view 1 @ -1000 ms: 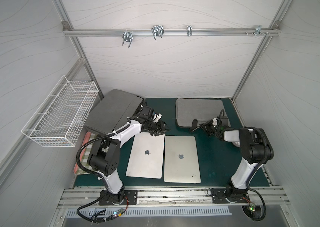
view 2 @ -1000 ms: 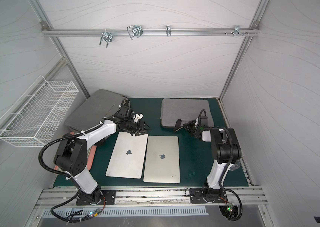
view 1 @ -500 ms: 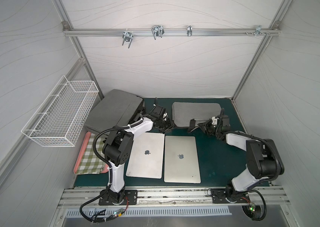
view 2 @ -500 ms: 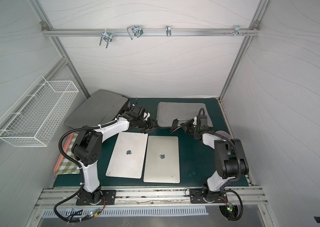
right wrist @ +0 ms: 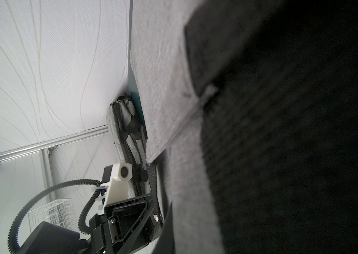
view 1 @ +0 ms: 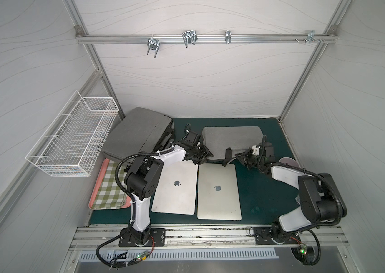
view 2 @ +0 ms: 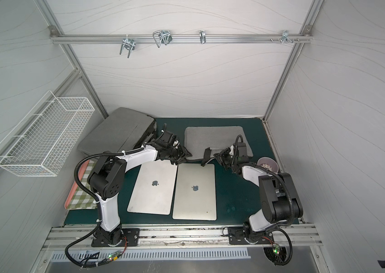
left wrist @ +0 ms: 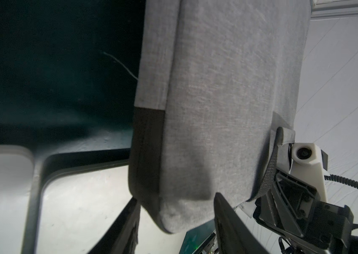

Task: Open the zippered laptop bag and take out the laptop
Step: Pick up the zippered laptop bag from the center of the board.

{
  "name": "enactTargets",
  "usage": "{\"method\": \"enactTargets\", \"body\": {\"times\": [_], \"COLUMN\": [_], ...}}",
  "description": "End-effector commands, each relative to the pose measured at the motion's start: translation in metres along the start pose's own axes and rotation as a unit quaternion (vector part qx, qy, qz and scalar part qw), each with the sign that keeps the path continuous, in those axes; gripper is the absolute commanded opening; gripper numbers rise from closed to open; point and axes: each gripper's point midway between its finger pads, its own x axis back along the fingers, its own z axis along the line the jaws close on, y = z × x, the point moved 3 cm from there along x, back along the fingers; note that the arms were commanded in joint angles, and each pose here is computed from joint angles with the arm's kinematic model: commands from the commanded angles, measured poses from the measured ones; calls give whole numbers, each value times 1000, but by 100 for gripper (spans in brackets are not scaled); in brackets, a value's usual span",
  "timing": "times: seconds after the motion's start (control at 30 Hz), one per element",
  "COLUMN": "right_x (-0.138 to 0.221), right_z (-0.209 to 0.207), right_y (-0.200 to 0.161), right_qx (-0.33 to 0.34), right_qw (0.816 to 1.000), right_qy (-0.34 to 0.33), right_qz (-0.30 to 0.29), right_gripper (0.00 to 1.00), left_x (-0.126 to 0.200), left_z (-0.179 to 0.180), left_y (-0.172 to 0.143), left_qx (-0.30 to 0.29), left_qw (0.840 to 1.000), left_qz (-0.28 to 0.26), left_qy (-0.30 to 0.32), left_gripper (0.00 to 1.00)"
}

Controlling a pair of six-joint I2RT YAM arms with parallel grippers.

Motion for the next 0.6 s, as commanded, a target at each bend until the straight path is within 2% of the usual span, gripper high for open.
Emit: {"method": "enactTargets", "body": {"times": [0.0,0.13,0.23,0.3,0.47,0.53,0.57], "right_x": [8,6,8,8,6,3,2], "right_z": [34,33,36,34,16,11,9], "right_y": [-8,-14,-17,-24,-37,-41,-43], "right_qx": [21,8,12,15,10,11,13], "right_qw": [998,998,998,998,998,998,998], "right_qy": [52,56,58,54,38,32,31], "right_qz": [14,20,24,31,45,49,51], "right_gripper": [0,0,0,0,0,1,7], "left_x": [4,-7,-5,-4,7,13,16], "left_z": [-1,-11,-16,-22,-30,-28,-27], "left_y": [8,9,13,17,24,29,32], "left_qx": [11,15,13,10,3,4,8], "left_qw": [999,1000,999,999,999,999,999], "left_qz": [-33,-17,-23,-24,-29,-35,-38], "left_qy": [-4,-18,-26,-34,-35,-32,-33], "left_gripper": [55,54,51,43,7,0,0]}}
